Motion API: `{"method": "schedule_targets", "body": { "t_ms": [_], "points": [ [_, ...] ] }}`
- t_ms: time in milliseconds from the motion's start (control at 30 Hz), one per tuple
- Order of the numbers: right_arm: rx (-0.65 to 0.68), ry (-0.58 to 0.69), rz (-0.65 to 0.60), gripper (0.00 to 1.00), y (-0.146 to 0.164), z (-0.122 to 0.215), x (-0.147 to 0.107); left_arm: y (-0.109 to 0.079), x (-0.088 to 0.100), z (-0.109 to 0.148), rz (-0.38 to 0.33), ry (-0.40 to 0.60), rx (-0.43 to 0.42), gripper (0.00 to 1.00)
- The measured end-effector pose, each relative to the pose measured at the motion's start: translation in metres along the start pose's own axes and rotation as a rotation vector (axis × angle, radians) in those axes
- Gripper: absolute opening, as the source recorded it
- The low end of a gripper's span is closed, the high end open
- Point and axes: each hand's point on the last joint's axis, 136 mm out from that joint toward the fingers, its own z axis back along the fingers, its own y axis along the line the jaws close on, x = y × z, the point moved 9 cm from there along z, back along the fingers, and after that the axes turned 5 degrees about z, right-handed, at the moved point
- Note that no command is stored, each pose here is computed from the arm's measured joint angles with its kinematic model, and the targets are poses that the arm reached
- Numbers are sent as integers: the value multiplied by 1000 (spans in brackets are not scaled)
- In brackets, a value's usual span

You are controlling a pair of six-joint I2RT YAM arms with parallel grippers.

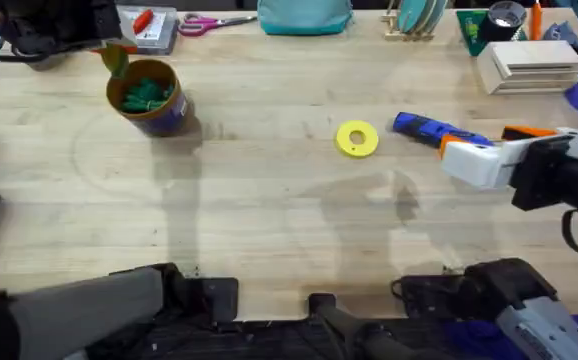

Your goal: Pick up the gripper from the table and insert it into the empty holder that is missing its gripper. Then pick up a screw, insert it into the mounting hole, and use the screwdriver to tighten it. Finally, clean up the table by picking up the vegetable and placing it into the bucket.

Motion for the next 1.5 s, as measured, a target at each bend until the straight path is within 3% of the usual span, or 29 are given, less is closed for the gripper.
{"method": "schedule_targets", "body": {
  "t_ms": [300, 433, 467, 633, 667, 700, 900, 1067, 1267, 1500],
  "points": [
    [0, 0, 0, 997, 0, 0, 0, 5, 6, -62, -6, 113, 31, 24],
    [0, 0, 0, 997, 0, 0, 0, 5, 4, -74, -11, 150, 36, 30],
    [0, 0, 0, 997, 0, 0, 0, 5, 4, -75, -16, 151, 36, 90],
    [0, 0, 0, 997, 0, 0, 0, 5, 3, -73, -16, 153, 37, 872],
    [0, 0, 0, 997, 0, 0, 0, 5, 2, -73, -14, 156, 37, 955],
    [0, 0, 0, 997, 0, 0, 0, 5, 2, -73, -15, 159, 38, 977],
    [0, 0, 0, 997, 0, 0, 0, 5, -1, -57, -18, 153, 35, 985],
    [0, 0, 0, 997, 0, 0, 0, -7, -9, -8, -55, 74, -3, 985],
    [0, 0, 0, 996, 0, 0, 0, -40, -31, 41, -164, 21, -114, 985],
    [0, 0, 0, 997, 0, 0, 0, -95, -67, 49, -353, 124, -235, 985]
  ]
}}
